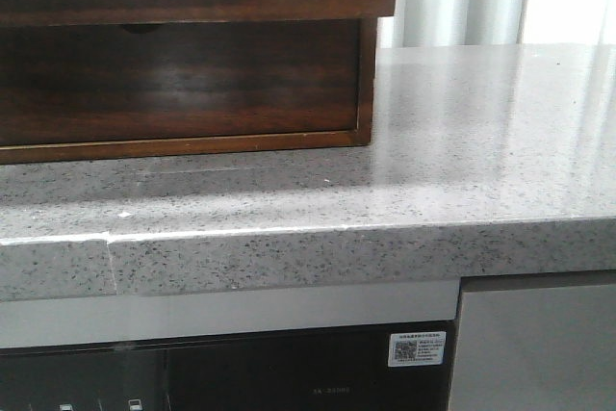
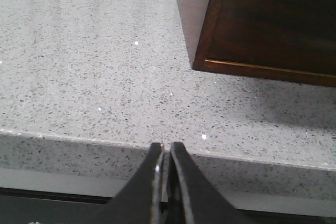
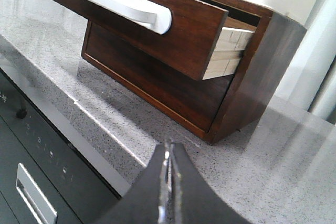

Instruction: Put scissors in drawer with both arms

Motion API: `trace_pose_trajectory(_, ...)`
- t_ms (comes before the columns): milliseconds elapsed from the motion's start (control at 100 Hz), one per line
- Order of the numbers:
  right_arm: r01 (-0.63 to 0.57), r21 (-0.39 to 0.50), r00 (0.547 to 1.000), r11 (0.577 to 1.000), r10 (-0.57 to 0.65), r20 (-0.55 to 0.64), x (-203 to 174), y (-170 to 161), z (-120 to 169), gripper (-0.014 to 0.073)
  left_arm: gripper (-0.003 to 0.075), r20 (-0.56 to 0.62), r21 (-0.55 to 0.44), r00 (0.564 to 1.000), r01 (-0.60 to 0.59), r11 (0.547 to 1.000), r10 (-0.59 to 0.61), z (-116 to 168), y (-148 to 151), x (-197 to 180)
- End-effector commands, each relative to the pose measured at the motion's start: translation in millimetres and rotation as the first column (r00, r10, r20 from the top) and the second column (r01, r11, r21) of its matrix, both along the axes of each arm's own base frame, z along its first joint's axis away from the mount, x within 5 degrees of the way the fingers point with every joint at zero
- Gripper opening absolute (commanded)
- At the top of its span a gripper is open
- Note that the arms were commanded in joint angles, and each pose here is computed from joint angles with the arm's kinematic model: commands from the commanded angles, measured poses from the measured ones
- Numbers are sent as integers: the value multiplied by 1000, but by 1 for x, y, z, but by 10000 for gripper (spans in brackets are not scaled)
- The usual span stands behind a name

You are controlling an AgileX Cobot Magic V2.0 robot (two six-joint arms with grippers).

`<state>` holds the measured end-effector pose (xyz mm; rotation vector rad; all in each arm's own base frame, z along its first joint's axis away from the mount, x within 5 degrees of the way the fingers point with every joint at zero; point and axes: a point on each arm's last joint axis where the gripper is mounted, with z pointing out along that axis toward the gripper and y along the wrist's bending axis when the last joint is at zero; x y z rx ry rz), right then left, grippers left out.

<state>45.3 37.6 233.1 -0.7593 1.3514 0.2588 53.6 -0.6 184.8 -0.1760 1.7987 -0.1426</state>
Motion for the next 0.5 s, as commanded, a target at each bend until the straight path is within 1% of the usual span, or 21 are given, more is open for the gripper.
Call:
trace_pose_trajectory(0, 25, 63, 997, 998, -29, 65, 1, -3, 15, -66, -20, 54, -25, 999, -4, 1000, 5, -1, 0, -1)
trace_pose_trajectory(490, 29, 71, 997, 997, -34, 74, 1, -3, 16, -66, -20, 54, -25, 999, -4, 1000, 5, -1, 0, -1)
